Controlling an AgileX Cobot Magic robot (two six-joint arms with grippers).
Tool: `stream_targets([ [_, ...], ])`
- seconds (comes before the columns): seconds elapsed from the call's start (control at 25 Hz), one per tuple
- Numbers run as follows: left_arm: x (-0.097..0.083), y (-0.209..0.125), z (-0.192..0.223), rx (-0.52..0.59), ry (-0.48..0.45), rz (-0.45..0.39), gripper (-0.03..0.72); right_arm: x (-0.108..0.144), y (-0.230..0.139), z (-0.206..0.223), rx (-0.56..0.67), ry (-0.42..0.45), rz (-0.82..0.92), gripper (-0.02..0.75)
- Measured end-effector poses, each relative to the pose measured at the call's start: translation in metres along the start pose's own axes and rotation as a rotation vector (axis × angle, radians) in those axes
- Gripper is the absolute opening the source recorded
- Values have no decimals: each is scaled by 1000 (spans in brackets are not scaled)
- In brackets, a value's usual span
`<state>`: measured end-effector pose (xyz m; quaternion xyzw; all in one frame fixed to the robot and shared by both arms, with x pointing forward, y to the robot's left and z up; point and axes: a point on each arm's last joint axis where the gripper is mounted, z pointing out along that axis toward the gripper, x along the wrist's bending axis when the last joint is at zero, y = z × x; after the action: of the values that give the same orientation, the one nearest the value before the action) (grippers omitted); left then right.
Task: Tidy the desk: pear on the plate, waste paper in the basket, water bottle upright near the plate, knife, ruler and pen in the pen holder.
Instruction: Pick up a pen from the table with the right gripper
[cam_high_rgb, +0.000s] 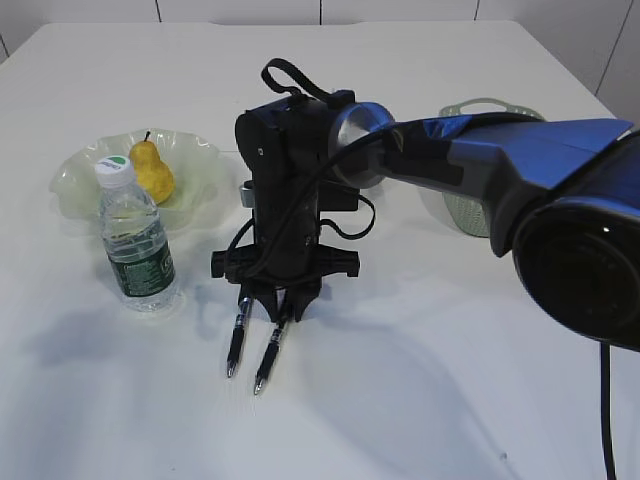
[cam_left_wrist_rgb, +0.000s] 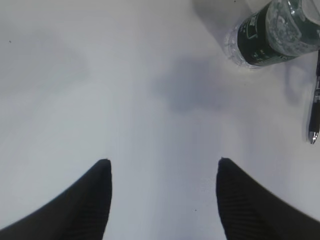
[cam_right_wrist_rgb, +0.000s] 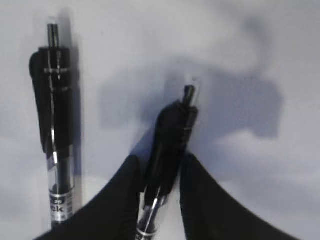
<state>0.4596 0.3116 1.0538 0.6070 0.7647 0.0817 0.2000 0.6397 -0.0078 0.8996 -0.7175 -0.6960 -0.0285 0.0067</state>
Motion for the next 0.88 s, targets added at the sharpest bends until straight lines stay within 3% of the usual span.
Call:
stream_targets([
  [0.2,0,0,0,0,0,0,465,0,0,0,0,0,0,134],
  [0.64,0,0,0,0,0,0,465,0,0,0,-2,1,-4,83],
  [0.88,0,0,0,0,0,0,465,4,5,-7,-27,19,-99,82],
])
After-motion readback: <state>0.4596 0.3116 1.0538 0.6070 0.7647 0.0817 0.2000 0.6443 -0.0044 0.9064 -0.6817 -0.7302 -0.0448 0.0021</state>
